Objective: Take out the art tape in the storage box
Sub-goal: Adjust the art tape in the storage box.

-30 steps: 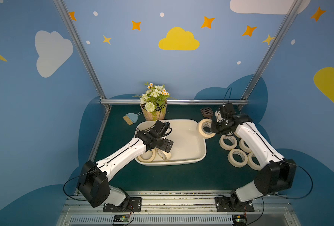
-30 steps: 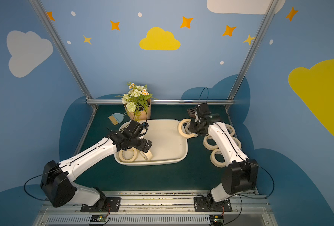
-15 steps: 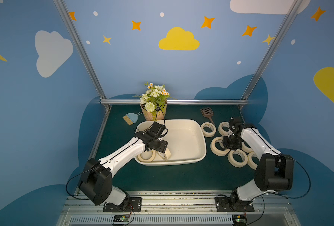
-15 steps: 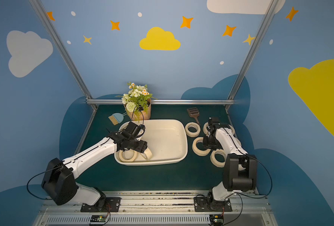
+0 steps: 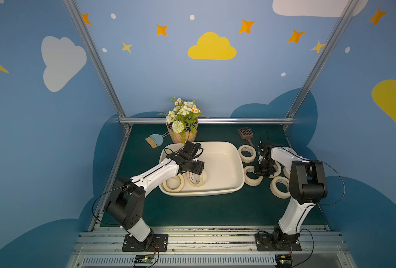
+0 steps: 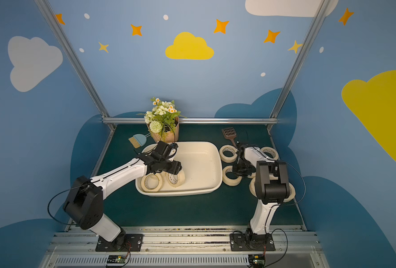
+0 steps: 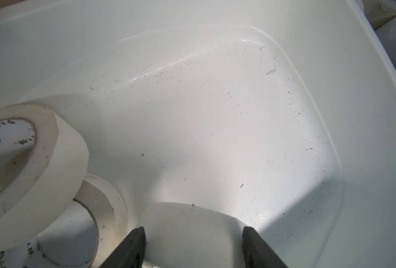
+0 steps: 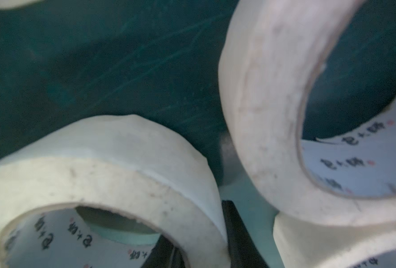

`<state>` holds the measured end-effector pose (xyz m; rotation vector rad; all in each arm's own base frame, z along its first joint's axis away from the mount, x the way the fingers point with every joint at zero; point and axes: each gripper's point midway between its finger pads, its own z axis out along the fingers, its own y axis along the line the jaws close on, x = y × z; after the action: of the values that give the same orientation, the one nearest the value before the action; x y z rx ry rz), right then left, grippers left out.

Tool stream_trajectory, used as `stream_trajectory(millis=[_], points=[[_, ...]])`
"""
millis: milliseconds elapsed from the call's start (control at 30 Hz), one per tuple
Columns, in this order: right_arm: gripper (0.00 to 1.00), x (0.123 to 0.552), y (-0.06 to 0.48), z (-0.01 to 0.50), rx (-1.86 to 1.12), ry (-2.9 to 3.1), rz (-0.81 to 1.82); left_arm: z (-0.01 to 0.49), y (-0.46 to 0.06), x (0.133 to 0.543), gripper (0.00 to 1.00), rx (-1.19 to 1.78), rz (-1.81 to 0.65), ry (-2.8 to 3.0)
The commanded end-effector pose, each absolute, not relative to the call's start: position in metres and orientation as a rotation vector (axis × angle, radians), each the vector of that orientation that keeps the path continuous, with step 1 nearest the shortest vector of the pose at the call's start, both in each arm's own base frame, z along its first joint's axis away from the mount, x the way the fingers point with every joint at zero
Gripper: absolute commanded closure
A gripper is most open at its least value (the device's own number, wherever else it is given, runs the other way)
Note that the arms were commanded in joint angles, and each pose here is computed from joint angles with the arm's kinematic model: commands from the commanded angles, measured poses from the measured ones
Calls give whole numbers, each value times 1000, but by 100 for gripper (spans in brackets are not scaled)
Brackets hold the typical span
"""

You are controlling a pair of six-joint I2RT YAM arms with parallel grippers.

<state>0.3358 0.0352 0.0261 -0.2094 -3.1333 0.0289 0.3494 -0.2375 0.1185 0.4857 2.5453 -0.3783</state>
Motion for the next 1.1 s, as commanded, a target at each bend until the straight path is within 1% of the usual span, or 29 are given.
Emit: stream_trajectory(millis=[0, 200, 367, 433, 533, 600, 667, 733, 800, 967, 1067], points=[[100, 360, 38, 31, -215, -3189, 19, 105, -243, 345, 32, 499, -409, 2601], [100, 370, 37, 20, -211, -3180, 39, 98, -247, 353, 32, 516, -409, 2604], [100, 371, 36, 20, -204, -3192, 50, 83, -251, 352, 32, 508, -443, 2626], [89, 371, 35, 25, -202, -3205, 55, 76, -251, 352, 32, 503, -445, 2637], [71, 368, 32, 39, -194, -3226, 74, 76, -251, 353, 31, 509, -428, 2643], [58, 365, 32, 52, -183, -3250, 80, 85, -248, 356, 26, 508, -404, 2625], [48, 362, 35, 68, -159, -3281, 67, 96, -242, 357, 20, 513, -369, 2607], [37, 359, 44, 83, -115, -3308, 48, 102, -236, 355, 18, 518, -335, 2607], [33, 354, 53, 96, -61, -3331, 36, 105, -230, 350, 17, 528, -304, 2614], [33, 335, 84, 120, 41, -3352, -70, 88, -218, 337, 18, 520, -280, 2662], [33, 322, 96, 127, 80, -3348, -107, 78, -210, 337, 18, 506, -251, 2681]])
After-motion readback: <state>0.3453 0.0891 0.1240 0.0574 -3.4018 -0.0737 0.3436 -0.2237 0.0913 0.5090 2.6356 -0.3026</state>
